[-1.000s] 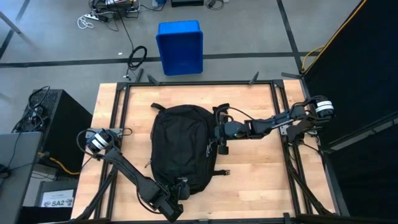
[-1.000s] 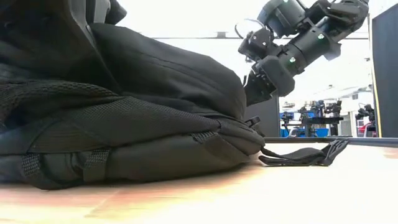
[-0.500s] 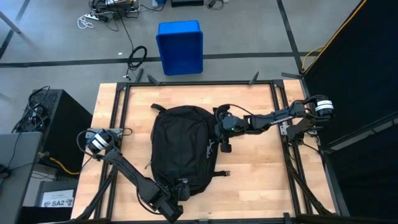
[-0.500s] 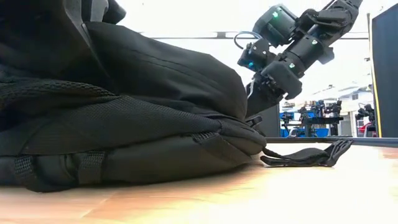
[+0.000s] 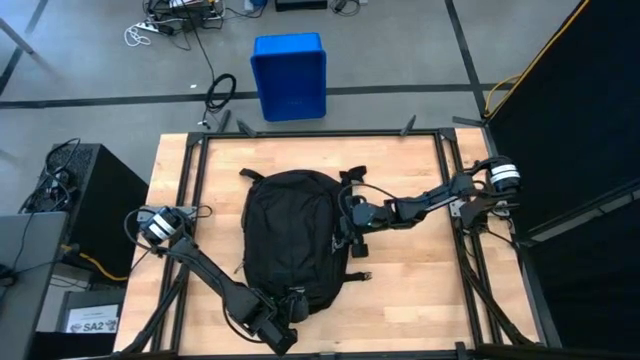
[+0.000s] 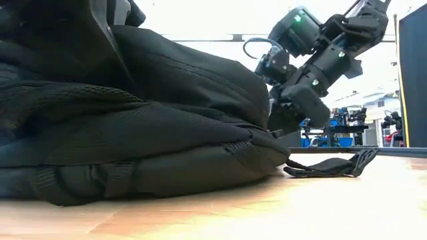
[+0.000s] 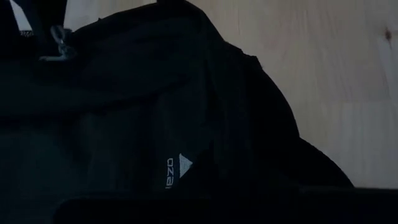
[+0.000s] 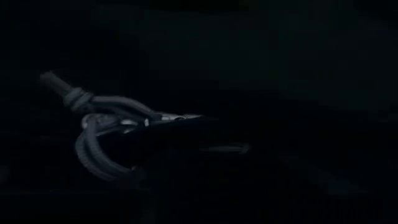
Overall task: Unpack backpack
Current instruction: Close the black backpack
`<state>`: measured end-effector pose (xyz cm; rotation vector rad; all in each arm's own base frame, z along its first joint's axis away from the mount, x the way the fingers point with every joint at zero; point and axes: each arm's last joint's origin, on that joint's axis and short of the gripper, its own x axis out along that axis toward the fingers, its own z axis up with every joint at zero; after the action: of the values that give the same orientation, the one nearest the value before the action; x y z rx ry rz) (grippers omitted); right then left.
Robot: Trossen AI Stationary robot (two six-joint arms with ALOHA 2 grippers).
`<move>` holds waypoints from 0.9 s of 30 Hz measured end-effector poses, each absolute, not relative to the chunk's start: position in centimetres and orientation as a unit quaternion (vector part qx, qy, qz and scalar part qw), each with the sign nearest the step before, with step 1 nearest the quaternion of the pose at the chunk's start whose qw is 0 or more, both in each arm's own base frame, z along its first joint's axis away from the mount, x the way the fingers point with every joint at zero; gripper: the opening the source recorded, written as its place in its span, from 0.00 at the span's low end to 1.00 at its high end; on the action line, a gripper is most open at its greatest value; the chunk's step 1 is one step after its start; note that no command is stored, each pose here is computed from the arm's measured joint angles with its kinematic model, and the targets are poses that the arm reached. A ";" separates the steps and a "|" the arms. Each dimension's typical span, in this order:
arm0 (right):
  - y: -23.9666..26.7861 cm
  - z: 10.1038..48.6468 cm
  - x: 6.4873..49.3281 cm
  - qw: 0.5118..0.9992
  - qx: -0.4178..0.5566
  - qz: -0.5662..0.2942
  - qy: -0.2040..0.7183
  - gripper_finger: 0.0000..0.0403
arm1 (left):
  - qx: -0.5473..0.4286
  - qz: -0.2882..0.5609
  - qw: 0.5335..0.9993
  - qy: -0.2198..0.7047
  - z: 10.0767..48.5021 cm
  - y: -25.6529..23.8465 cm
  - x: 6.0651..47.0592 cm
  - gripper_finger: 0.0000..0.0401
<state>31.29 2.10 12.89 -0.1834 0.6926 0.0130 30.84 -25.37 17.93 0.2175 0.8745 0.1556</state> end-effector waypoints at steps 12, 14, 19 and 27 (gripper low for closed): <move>1.8 15.1 32.8 0.944 -0.109 -0.012 0.310 0.54 | 0.105 0.074 0.896 0.424 17.9 -25.4 30.8 0.00; 1.6 15.3 33.0 0.943 -0.109 -0.015 0.314 0.55 | 0.105 0.073 0.896 0.424 17.9 -25.4 30.8 0.00; 1.0 15.3 33.0 0.941 -0.108 -0.035 0.318 0.57 | 0.103 0.073 0.898 0.422 17.9 -25.4 30.8 0.00; 0.5 13.0 33.3 0.931 -0.074 -0.024 0.356 0.58 | 0.100 0.071 0.899 0.421 18.0 -25.5 30.9 0.00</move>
<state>33.31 0.48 12.98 -0.1515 0.7284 -0.0482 30.89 -25.46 17.96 0.2066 0.8709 0.1466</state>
